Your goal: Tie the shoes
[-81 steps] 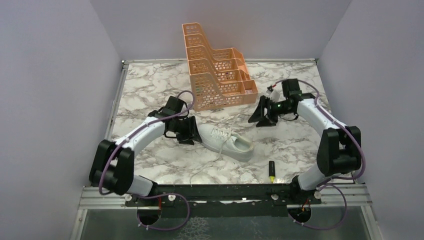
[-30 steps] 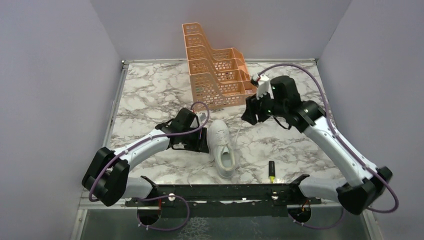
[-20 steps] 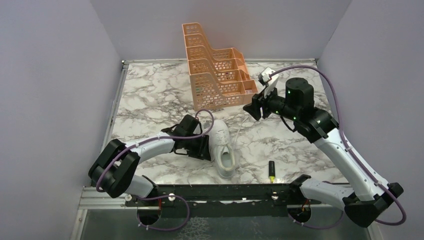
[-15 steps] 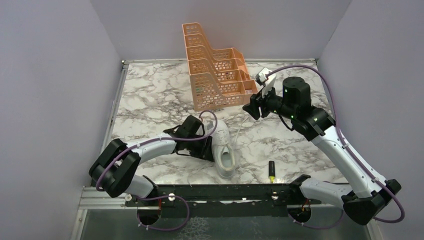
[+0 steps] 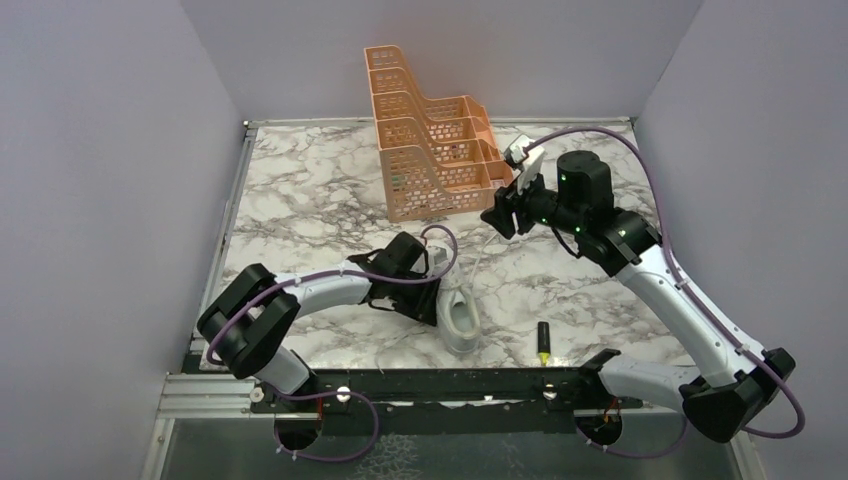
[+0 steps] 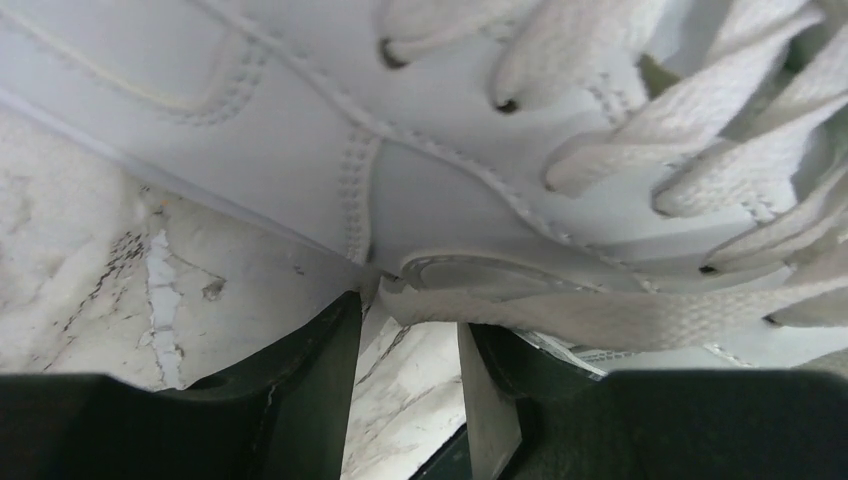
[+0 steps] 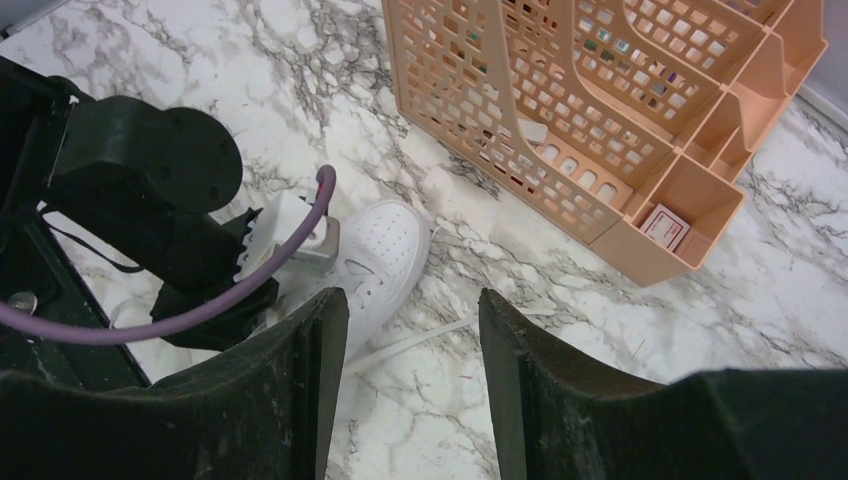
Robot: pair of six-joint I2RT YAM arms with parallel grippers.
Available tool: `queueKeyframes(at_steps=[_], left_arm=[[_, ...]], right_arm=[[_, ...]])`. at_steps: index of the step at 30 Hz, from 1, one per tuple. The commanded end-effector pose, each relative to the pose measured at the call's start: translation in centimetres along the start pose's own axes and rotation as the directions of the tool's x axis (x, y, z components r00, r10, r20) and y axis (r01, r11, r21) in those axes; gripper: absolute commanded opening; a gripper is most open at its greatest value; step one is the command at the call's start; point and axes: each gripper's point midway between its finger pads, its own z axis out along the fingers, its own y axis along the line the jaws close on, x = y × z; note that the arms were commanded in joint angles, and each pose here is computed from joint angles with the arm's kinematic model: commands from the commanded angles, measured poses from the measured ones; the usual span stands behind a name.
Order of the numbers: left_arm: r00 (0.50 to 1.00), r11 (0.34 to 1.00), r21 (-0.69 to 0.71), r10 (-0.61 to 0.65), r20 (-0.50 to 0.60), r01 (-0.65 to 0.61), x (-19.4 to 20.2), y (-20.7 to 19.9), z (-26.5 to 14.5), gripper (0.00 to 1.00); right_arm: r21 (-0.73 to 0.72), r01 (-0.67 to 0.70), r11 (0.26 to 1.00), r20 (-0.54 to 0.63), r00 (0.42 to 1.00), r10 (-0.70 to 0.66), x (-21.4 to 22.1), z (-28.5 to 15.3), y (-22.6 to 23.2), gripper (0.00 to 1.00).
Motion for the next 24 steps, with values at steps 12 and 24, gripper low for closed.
queueKeyframes(at_steps=[12, 24], left_arm=[[0.998, 0.895, -0.445, 0.057, 0.03, -0.038, 1.7, 6.4, 0.5, 0.2], [0.992, 0.892, -0.449, 0.094, 0.089, -0.044, -0.1, 5.3, -1.5, 0.0]], right_arm=[[0.106, -0.235, 0.966, -0.044, 0.97, 0.24, 3.4, 0.5, -1.7, 0.57], [0.112, -0.653, 0.749, -0.463, 0.632, 0.621, 16.7, 0.0, 0.4, 0.48]])
